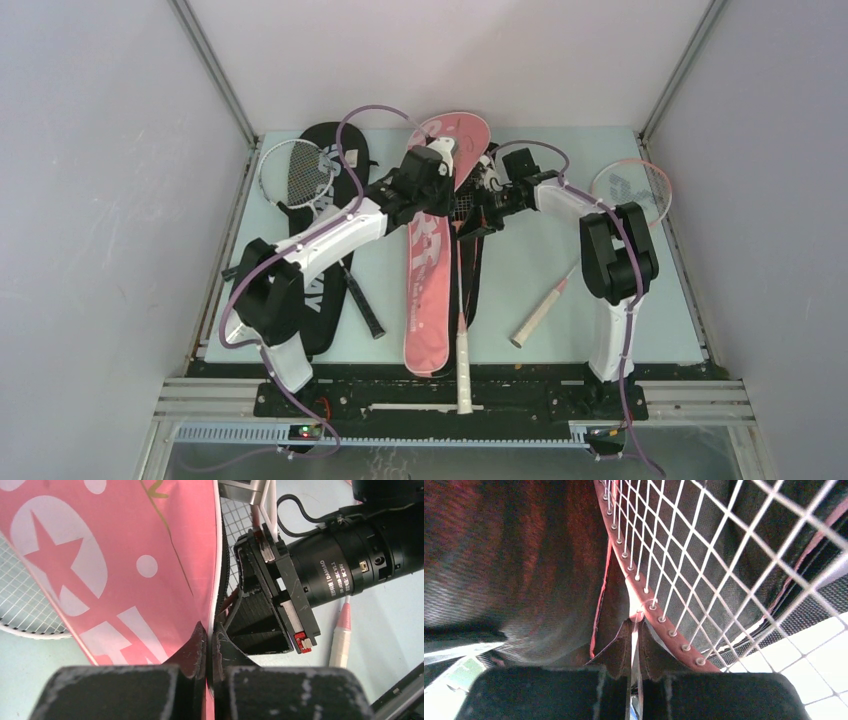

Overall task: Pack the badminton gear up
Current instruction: Place the racket in the racket bag.

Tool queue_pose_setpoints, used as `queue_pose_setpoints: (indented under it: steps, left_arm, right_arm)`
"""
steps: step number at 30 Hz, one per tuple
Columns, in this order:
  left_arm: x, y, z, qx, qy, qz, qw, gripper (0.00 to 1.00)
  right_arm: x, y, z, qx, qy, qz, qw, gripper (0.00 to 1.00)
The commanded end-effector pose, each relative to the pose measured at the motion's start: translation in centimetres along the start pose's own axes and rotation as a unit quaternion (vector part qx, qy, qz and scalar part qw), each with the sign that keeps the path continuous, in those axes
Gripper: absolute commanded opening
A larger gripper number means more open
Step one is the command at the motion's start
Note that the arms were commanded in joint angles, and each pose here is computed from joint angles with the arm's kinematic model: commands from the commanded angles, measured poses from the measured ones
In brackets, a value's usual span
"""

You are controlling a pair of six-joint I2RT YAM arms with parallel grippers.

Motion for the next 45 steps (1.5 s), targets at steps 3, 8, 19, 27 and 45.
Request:
queue_pose_setpoints:
  steps: [3,8,19,27,45]
  left_arm:
    - [-1.7,0.0,0.1,-0.013,-0.062,-0.013,0.998,0.00]
    - [-1.7,-0.4,0.1,-0.011,-0.062,-0.017,0.998,0.00]
    - [-1.6,-0.5,0.1,-0.008,-0.084,-0.028,0.996,0.00]
    - [-2.6,-0.4,0.0,-0.005,-0.126,-0.034,0.991,0.00]
    - [-2.8,0.0,-0.1,-0.007,-0.138,-0.037,0.990,0.00]
  right_arm:
    - [2.7,2.2,-1.2,-0.037,0.092,-0.073,0.992,0.02]
    - [2.4,3.0,-2.2,-0.073,0.119,-0.060,0.988,0.03]
    - [3.1,3.3,-3.0,-0.089,0.152,-0.095,0.980,0.06]
    - [2.0,5.4,-3.8,-0.158,0.095,-0.067,0.981,0.05]
    - [0.9,10.4,-5.6,-0.276,0.029,-0.030,0.960,0.07]
Point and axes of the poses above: each gripper's point midway between its finger pads, its own z axis out along the fingers, its own x axis along the line the jaws close on, y = z × x, the point moved 6 cm from there along -z, back along the fingers, and after that the axes turned 4 degrees about z, right-handed, at the moved point
